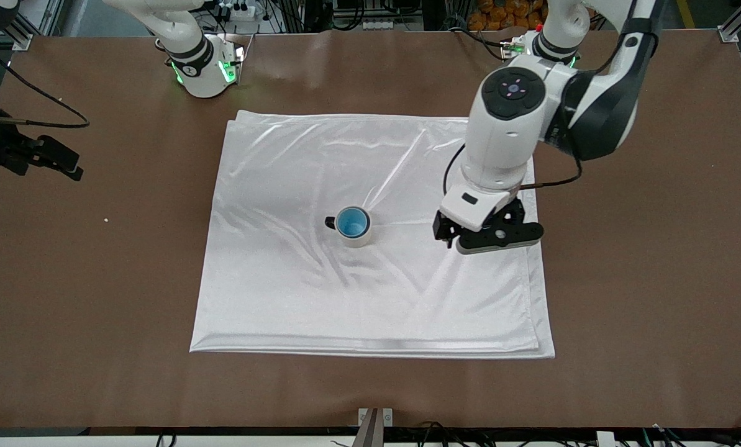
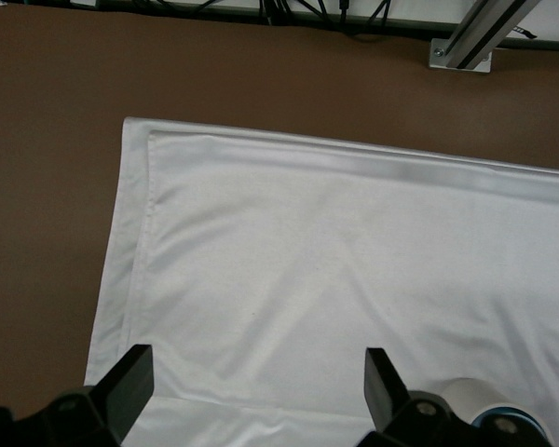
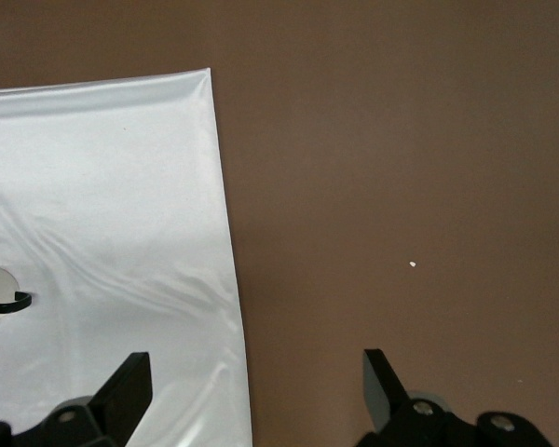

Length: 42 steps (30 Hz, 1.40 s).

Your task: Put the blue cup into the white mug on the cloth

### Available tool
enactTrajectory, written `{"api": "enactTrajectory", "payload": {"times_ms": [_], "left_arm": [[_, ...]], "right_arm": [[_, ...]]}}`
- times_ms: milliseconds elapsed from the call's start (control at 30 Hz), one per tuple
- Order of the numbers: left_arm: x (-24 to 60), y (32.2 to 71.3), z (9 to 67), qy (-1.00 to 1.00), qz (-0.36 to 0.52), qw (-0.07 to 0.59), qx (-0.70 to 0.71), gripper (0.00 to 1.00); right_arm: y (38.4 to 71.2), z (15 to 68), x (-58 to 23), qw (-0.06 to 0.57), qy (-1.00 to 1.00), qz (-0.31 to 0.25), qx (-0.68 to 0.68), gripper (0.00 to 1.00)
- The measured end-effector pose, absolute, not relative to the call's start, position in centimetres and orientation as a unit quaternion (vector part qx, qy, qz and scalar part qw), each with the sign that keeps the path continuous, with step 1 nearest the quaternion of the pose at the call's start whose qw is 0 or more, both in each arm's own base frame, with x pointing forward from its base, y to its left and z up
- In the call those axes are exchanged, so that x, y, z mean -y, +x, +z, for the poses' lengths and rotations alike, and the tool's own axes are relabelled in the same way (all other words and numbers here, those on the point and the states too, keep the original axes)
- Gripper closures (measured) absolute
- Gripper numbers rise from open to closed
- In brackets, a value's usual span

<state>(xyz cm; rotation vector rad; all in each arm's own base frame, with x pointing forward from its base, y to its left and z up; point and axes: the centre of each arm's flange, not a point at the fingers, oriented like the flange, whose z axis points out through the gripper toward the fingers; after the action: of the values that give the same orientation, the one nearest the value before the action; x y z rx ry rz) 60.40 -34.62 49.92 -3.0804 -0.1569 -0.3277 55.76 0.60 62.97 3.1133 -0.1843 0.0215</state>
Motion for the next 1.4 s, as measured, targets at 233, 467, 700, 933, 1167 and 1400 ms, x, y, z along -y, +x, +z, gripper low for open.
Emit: {"api": "enactTrajectory", "payload": {"times_ms": [233, 467, 700, 933, 1167, 1400], "left_arm": [[29.9, 61.6, 51.3, -0.995, -0.079, 0.014, 0.059, 0.0], [23.6, 63.1, 53.2, -0.997, -0.065, 0.015, 0.031, 0.0], [16.3, 64.4, 54.5, -0.998, -0.05, 0.006, 0.035, 0.0], [13.4, 64.1, 55.7, -0.998, -0.045, 0.008, 0.049, 0.0], [10.8, 63.2, 57.2, -0.998, -0.043, 0.013, 0.032, 0.0], [7.9, 62.2, 58.2, -0.999, -0.044, 0.017, 0.026, 0.0]], "right_arm": [[55.6, 63.4, -0.2, 0.012, 0.998, 0.006, 0.063, 0.0], [55.7, 63.4, -0.2, 0.012, 0.998, 0.005, 0.062, 0.0], [55.7, 63.3, -0.3, 0.012, 0.998, 0.004, 0.062, 0.0], [55.7, 63.2, -0.3, 0.012, 0.998, 0.003, 0.062, 0.0], [55.7, 63.2, -0.3, 0.012, 0.998, 0.003, 0.062, 0.0], [55.7, 63.2, -0.3, 0.012, 0.998, 0.003, 0.062, 0.0]]}}
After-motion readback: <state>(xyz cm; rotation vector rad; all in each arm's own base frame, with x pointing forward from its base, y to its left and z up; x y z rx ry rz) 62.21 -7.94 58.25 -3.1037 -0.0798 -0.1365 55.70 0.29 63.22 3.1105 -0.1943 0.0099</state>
